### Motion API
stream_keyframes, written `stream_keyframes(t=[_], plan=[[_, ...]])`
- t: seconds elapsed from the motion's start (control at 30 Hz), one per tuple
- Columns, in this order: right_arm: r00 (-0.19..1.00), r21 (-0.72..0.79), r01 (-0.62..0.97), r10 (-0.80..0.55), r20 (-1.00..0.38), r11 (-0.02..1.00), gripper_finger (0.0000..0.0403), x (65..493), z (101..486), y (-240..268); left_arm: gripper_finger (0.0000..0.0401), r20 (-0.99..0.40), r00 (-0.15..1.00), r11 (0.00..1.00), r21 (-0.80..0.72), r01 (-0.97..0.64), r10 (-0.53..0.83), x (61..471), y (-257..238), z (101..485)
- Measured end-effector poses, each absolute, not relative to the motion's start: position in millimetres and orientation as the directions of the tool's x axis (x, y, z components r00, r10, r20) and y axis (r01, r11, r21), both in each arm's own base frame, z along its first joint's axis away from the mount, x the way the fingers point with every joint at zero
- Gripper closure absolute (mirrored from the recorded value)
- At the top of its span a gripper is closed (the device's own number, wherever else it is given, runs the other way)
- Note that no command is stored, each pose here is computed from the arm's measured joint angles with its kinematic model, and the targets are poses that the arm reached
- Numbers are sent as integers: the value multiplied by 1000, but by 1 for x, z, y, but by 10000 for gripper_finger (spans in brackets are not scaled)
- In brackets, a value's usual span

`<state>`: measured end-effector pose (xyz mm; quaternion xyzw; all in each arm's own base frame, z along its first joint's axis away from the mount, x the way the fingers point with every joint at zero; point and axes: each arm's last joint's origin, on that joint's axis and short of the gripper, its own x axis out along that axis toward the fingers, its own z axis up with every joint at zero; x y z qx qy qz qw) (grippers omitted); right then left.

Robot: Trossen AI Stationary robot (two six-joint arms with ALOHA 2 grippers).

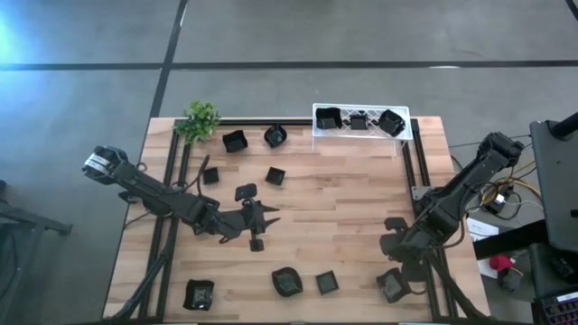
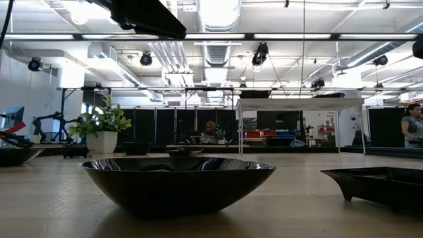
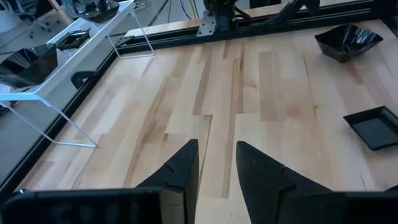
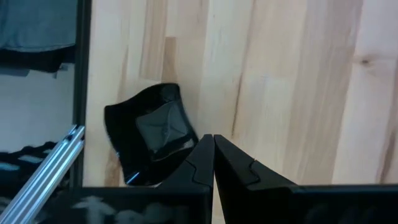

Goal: Pick & Place Mini shaped plates
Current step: Stack the black distorted square plate on top of the black distorted square plate on the shelf

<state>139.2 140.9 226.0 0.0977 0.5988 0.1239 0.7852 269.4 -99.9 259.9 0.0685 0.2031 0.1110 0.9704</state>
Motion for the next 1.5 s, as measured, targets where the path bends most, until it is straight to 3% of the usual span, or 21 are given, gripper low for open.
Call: stream_keyframes(t=[0.43, 1.03, 1.23, 1.5], plan=[[246, 271, -66, 279, -928, 960, 394, 142, 220, 143, 298, -379, 893, 966, 182, -185, 243, 269, -100, 260], [130, 168, -51, 173, -976, 984, 394, 155, 187, 156, 298, -380, 892, 958, 240, -159, 244, 269, -100, 260], [80, 212, -50, 215, -973, 976, 394, 158, 187, 161, 298, -379, 893, 956, 248, -156, 244, 269, -100, 260], [97, 239, -46, 242, -965, 970, 394, 161, 189, 165, 298, -379, 893, 956, 247, -156, 244, 269, -100, 260]])
